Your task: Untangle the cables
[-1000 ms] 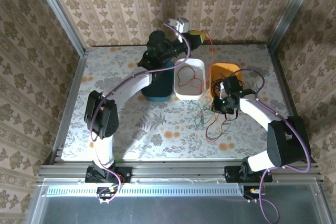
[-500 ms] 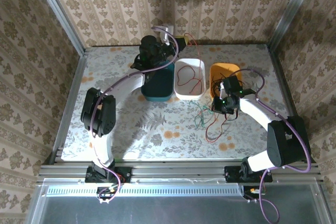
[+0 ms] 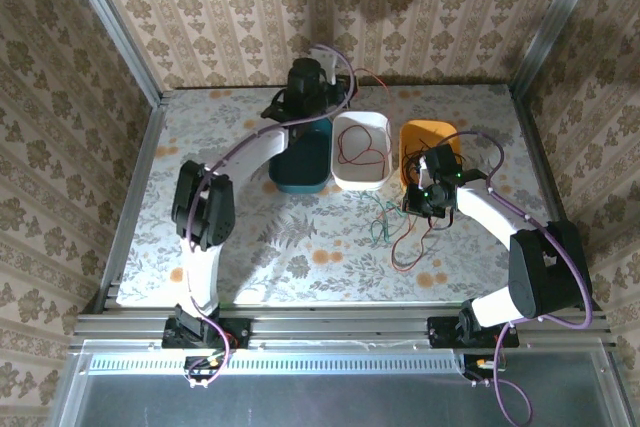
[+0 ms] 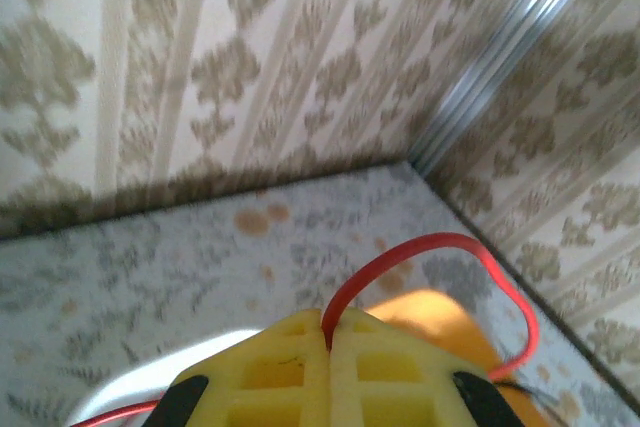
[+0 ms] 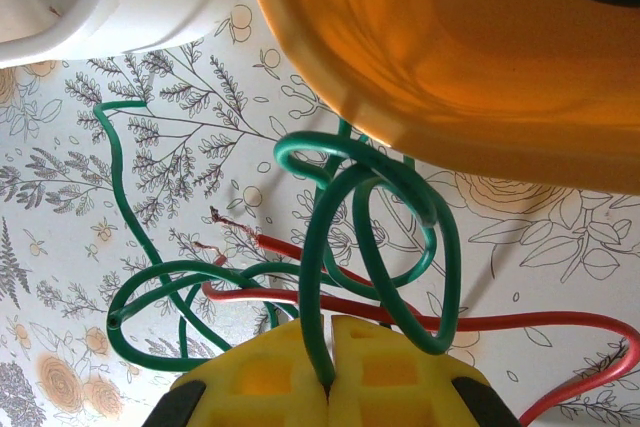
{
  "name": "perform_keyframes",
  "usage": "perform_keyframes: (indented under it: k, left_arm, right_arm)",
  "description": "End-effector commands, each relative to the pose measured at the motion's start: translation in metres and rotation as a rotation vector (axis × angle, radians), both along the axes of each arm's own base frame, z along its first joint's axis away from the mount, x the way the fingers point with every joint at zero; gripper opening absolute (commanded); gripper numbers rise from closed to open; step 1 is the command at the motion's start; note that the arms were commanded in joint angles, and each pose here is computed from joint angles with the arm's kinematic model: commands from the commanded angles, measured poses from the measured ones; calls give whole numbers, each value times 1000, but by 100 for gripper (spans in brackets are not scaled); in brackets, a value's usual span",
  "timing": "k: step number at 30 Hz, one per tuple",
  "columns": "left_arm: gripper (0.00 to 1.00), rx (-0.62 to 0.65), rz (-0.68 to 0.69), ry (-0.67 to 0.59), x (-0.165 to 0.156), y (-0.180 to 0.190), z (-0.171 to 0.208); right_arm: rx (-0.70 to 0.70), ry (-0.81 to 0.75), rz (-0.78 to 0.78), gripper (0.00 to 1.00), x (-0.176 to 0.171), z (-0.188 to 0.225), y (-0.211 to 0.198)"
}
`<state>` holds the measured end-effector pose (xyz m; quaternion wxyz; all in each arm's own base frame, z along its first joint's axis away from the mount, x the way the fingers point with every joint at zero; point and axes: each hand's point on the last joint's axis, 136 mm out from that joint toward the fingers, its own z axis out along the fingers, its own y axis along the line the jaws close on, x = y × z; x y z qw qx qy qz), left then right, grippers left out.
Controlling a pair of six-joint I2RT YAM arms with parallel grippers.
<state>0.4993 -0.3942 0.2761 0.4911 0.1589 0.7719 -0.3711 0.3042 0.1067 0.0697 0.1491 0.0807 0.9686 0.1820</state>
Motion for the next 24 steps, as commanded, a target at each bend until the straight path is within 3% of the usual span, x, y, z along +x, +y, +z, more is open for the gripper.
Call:
perform_keyframes:
  k: [1, 10, 23, 24]
  left_arm:
    - [0, 79, 8, 150, -1, -2, -49]
    - [0, 89, 86, 366, -6, 15, -112]
    - [0, 48, 157, 580, -24, 25, -159]
    - [6, 45, 163, 585, -23, 26, -159]
  right_arm:
    - [-3, -4, 11, 0, -1, 6, -2]
    - [-4, 3, 11, 0, -3, 3, -2]
    - [8, 14, 14, 0, -3, 1, 1]
    - [9, 15, 14, 0, -3, 1, 1]
